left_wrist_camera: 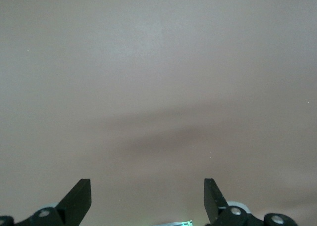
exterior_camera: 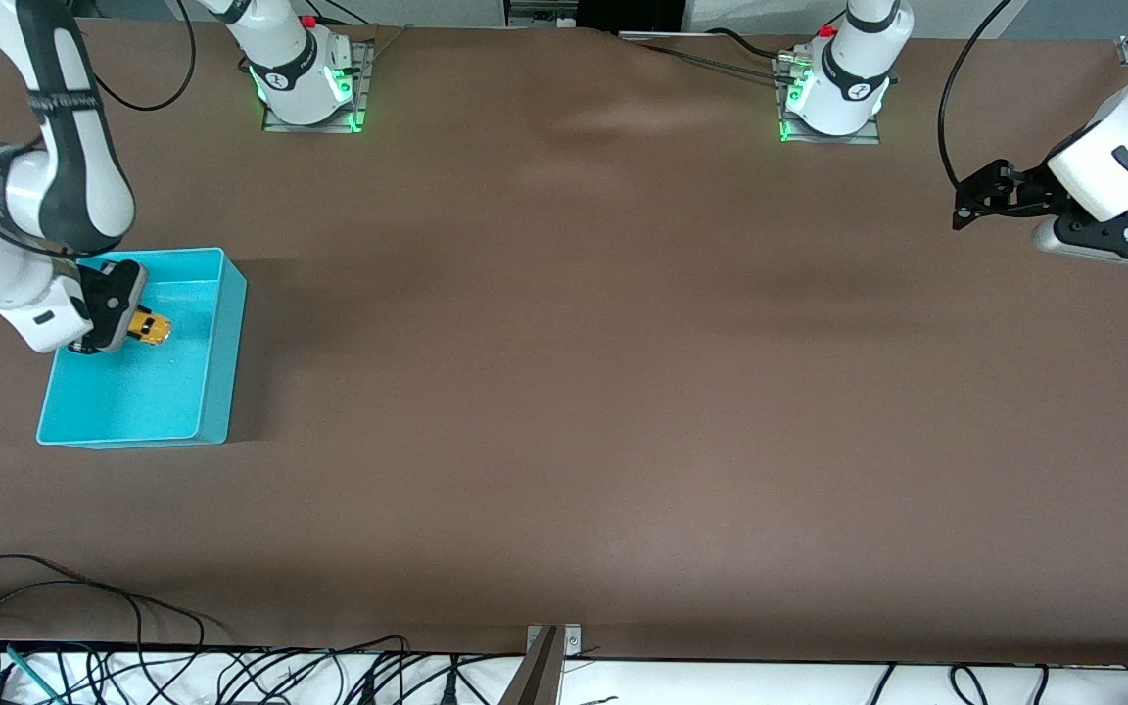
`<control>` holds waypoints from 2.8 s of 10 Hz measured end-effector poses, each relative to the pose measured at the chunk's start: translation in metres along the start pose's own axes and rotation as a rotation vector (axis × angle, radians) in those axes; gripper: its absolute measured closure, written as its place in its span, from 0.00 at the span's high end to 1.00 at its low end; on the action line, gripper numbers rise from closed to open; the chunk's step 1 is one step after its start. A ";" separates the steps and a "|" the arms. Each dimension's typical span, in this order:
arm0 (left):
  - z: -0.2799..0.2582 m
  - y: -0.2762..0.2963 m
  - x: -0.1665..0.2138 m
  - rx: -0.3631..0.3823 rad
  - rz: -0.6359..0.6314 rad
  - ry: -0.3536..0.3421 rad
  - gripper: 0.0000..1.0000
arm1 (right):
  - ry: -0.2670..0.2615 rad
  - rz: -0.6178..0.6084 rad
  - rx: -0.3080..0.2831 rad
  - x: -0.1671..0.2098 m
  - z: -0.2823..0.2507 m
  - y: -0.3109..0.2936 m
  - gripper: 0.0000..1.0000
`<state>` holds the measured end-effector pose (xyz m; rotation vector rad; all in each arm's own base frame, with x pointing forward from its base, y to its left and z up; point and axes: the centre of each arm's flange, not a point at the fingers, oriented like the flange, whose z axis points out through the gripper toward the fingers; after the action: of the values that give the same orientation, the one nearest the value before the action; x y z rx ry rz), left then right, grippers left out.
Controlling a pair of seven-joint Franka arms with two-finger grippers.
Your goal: Wind up and store yellow beetle car
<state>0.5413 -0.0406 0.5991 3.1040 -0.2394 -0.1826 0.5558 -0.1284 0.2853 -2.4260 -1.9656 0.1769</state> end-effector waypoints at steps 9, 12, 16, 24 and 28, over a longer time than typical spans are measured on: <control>0.000 0.000 0.000 0.000 0.000 0.000 1.00 | 0.072 -0.021 0.032 -0.026 0.065 0.005 0.53; 0.000 0.000 0.000 0.000 0.000 -0.001 1.00 | 0.080 -0.018 0.008 -0.020 0.050 0.015 0.93; 0.000 0.000 0.000 0.000 -0.001 -0.001 1.00 | 0.162 0.307 0.028 -0.002 -0.117 0.040 0.96; 0.000 0.000 0.000 0.000 0.000 -0.002 1.00 | 0.049 1.168 0.098 0.070 -0.288 0.019 1.00; 0.000 0.000 0.000 0.000 0.000 -0.002 1.00 | 0.033 1.259 0.098 0.088 -0.305 0.010 1.00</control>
<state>0.5412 -0.0404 0.5990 3.1037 -0.2387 -0.1852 0.6126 -0.0265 0.5804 -3.0955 -0.1499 0.2076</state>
